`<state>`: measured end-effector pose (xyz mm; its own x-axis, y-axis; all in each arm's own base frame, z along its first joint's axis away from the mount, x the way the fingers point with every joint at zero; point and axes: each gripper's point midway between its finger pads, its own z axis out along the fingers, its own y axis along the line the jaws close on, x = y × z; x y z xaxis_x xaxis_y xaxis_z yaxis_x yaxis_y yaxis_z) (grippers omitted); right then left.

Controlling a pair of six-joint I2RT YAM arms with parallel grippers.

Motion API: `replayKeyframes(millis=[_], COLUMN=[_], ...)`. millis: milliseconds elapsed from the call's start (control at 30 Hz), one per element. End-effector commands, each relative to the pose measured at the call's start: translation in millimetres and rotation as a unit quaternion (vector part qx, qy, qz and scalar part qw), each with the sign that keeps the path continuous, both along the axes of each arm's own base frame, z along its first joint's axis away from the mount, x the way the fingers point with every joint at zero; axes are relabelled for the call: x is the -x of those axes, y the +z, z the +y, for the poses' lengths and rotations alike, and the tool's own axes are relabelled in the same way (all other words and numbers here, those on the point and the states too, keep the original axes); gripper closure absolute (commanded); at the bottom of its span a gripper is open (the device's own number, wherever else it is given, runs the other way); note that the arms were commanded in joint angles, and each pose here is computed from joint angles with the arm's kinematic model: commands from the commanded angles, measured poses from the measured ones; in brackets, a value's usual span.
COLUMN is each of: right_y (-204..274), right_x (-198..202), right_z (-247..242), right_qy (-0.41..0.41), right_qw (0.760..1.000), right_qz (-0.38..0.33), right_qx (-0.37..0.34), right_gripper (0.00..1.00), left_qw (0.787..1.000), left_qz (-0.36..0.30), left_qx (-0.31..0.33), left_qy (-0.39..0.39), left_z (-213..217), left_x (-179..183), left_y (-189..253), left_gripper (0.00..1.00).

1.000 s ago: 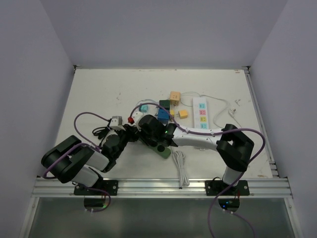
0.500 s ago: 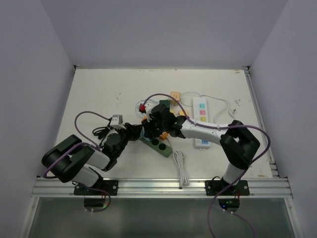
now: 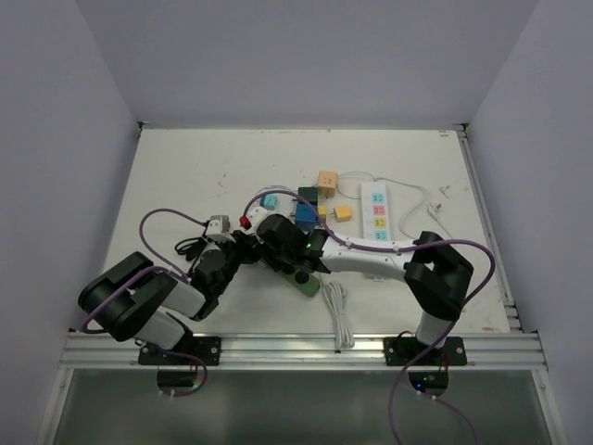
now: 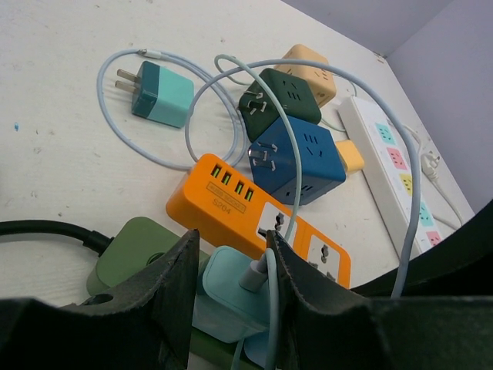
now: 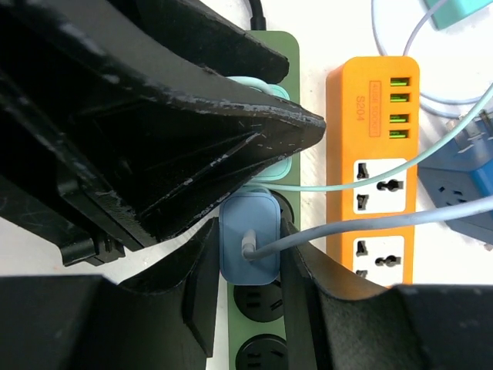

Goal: Pull the plug off the socket

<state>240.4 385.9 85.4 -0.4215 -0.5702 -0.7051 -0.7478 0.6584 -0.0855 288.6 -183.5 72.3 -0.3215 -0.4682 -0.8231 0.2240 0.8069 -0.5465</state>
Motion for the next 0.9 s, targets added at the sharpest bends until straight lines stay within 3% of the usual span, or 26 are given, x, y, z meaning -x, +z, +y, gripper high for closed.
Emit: replayKeyframes(millis=[0, 133, 267, 467, 633, 867], right_y=[57, 60, 53, 62, 65, 66], right_x=[-17, -33, -33, -12, -13, -45], right_z=[11, 3, 1, 18, 21, 0], right_qy=[-0.008, -0.014, -0.011, -0.003, -0.015, -0.044], right_qw=[0.994, 0.981, 0.984, 0.998, 0.997, 0.981], right_qz=[0.016, 0.082, 0.083, -0.011, -0.021, 0.073], right_qx=[-0.108, -0.176, -0.156, -0.065, -0.070, -0.173], right_gripper=[1.00, 1.00, 1.00, 1.00, 1.00, 1.00], left_qw=[0.982, 0.982, 0.983, 0.981, 0.980, 0.979], left_qz=[0.148, 0.148, 0.146, 0.152, 0.157, 0.162], left_qx=[-0.112, -0.112, -0.111, -0.115, -0.118, -0.118], left_qy=[0.023, 0.024, 0.023, 0.023, 0.023, 0.026], left_z=[35, 36, 36, 34, 33, 35], left_x=[33, 34, 35, 33, 31, 33], left_y=[-89, -89, -88, -91, -93, -95], left_gripper=[0.80, 0.80, 0.80, 0.80, 0.80, 0.79])
